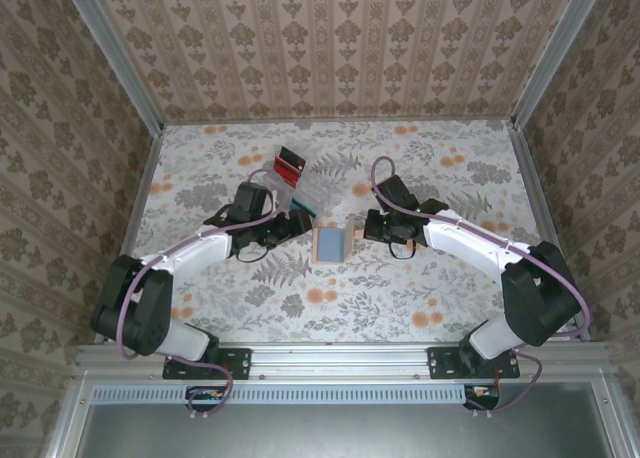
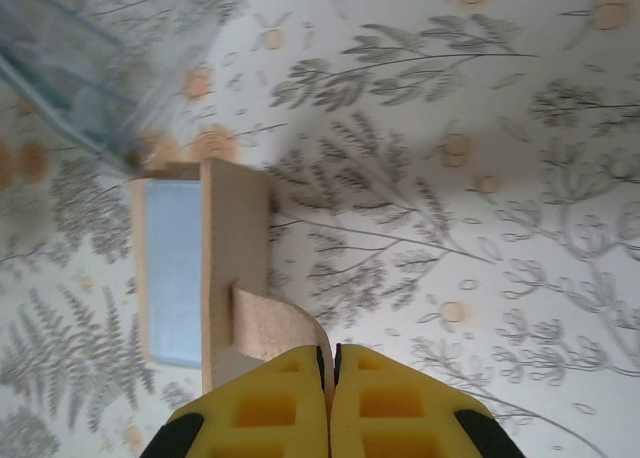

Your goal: Take the credit cards out of the card holder

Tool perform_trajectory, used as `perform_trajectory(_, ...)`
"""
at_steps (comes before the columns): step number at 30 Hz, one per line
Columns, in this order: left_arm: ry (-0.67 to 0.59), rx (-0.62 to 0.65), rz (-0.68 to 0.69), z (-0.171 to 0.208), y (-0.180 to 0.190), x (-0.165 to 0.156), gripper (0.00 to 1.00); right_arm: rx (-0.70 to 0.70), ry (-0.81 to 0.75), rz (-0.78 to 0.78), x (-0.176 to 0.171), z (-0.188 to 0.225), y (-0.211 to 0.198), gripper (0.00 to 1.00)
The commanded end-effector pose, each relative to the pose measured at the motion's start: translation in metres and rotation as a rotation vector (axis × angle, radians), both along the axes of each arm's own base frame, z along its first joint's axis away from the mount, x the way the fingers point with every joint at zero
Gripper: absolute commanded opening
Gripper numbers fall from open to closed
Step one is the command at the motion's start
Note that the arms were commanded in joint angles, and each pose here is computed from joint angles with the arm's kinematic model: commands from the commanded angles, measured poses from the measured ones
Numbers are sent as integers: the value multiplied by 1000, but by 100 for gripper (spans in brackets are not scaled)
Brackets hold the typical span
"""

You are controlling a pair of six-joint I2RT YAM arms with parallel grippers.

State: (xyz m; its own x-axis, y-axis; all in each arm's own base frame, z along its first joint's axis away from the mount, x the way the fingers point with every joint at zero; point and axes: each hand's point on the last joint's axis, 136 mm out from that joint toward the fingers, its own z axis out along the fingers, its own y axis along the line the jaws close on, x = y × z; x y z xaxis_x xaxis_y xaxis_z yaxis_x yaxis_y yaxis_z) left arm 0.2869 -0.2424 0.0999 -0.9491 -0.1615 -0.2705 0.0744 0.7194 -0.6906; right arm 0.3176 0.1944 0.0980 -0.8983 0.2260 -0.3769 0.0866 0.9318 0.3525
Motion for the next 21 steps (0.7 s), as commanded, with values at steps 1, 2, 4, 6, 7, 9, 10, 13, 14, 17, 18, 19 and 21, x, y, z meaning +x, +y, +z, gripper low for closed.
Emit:
perform_trajectory(1, -13, -58, -74, 9, -24, -2, 71, -86, 22, -85, -2, -14, -25, 7)
perform_trajectory(2, -8, -61, -80, 7, -27, -3, 68, -88, 20, -92, -2, -16, -27, 7)
perform_trajectory(4, 10, -57, -93, 2, -34, -4, 62, -109, 30, -114, -3, -23, -33, 7)
perform_trajectory(6, 24, -51, -118, 0, -41, -5, 58, -127, 40, -116, -2, -28, -37, 7)
perform_trajectory(7, 36, -37, -125, -4, -43, -6, 56, -132, 46, -105, -2, -31, -37, 7)
perform_trajectory(9, 64, -9, -132, -13, -45, -7, 52, -140, 53, -84, -3, -36, -38, 7)
perform_trajectory(10, 74, 2, -138, -16, -48, -7, 50, -142, 60, -81, -3, -39, -38, 7)
perform_trajectory(13, 102, 28, -159, -24, -55, -9, 46, -140, 67, -76, -2, -44, -37, 7)
perform_trajectory(14, 111, 40, -165, -27, -57, -9, 45, -142, 67, -75, -1, -45, -38, 8)
perform_trajectory(17, 139, 109, -158, -37, -56, -9, 44, -151, 84, -82, -2, -50, -40, 8)
perform_trajectory(18, 148, 132, -152, -40, -54, -9, 44, -150, 89, -83, -3, -51, -41, 7)
perform_trajectory(19, 156, 149, -143, -44, -52, -8, 45, -149, 91, -85, -3, -53, -42, 8)
perform_trajectory(21, 168, 150, -141, -47, -54, -8, 46, -148, 91, -90, -4, -53, -43, 8)
